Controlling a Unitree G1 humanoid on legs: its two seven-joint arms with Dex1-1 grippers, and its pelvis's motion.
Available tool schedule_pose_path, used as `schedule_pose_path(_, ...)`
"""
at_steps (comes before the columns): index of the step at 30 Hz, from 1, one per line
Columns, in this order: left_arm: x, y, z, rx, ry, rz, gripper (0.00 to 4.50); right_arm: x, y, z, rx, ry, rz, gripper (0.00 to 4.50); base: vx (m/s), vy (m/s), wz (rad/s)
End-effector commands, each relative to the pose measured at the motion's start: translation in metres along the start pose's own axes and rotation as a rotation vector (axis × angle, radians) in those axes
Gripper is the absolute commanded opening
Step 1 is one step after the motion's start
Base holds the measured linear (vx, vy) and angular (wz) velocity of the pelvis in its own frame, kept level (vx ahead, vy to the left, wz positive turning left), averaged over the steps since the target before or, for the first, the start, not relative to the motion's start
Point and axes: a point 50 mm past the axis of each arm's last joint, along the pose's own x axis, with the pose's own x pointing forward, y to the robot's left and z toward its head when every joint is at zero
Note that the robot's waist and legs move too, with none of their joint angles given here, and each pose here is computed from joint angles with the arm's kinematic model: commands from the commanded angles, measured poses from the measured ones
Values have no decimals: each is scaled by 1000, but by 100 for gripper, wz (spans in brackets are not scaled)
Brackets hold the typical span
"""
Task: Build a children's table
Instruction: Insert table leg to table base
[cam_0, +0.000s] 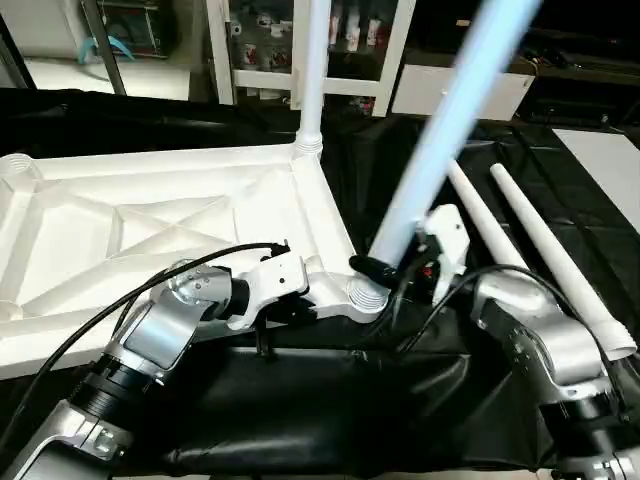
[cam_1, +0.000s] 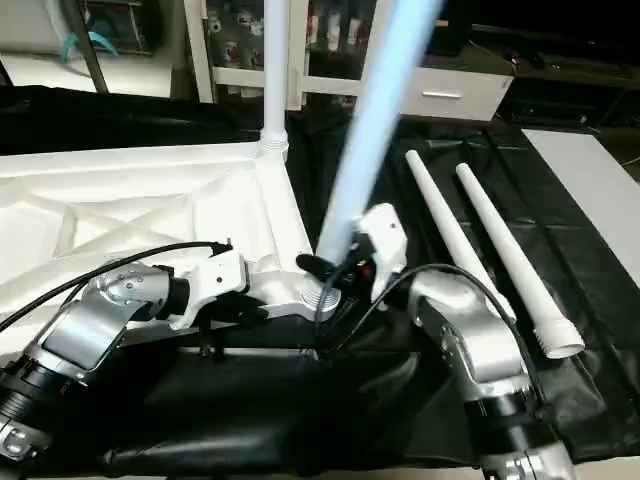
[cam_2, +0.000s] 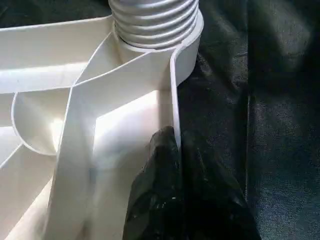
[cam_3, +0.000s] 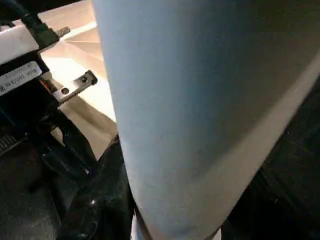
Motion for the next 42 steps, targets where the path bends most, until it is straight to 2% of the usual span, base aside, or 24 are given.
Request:
schedule_pose_path(1,10,-8,-6,-9,30,-49,0,1,8,-43,130,184,33,185,0,0,0)
schedule_pose_path(4,10,-8,-6,-11,29,-46,0,-3,8,-55,166,218,18,185,0,0,0)
schedule_pose_path(9,10,-8,-7,-14,30,-44,0,-4,6,-67,193,222,-42,185,0,0,0)
schedule_pose_path(15,10,-8,-8,-17,28,-44,0,-4,7,-69,181,195,-83,185,0,0,0)
schedule_pose_path(19,10,-7,-8,-26,30,-40,0,0,3,-66,171,163,-144,185,0,0,0)
schedule_pose_path(23,12,-2,-11,-77,37,19,0,6,-15,-62,157,124,-359,185,0,0,0)
schedule_pose_path(24,13,-2,-11,-79,38,22,0,6,-16,-62,157,122,-369,185,0,0,0)
schedule_pose_path(25,16,4,-8,-116,41,98,0,8,-27,-61,157,117,-488,185,0,0,0)
schedule_pose_path(26,16,4,-8,-119,41,104,0,9,-28,-60,157,117,-496,185,0,0,0)
schedule_pose_path(27,21,9,-2,-163,34,171,0,12,-39,-58,157,111,-610,185,0,0,0)
schedule_pose_path(32,36,13,15,-226,9,258,0,26,-52,-46,184,59,-755,184,0,0,0)
schedule_pose_path(38,51,24,37,-239,-7,383,0,46,-59,-33,238,18,-868,184,0,0,0)
schedule_pose_path(42,56,29,51,-234,-20,416,0,55,-58,-31,245,21,-888,184,0,0,0)
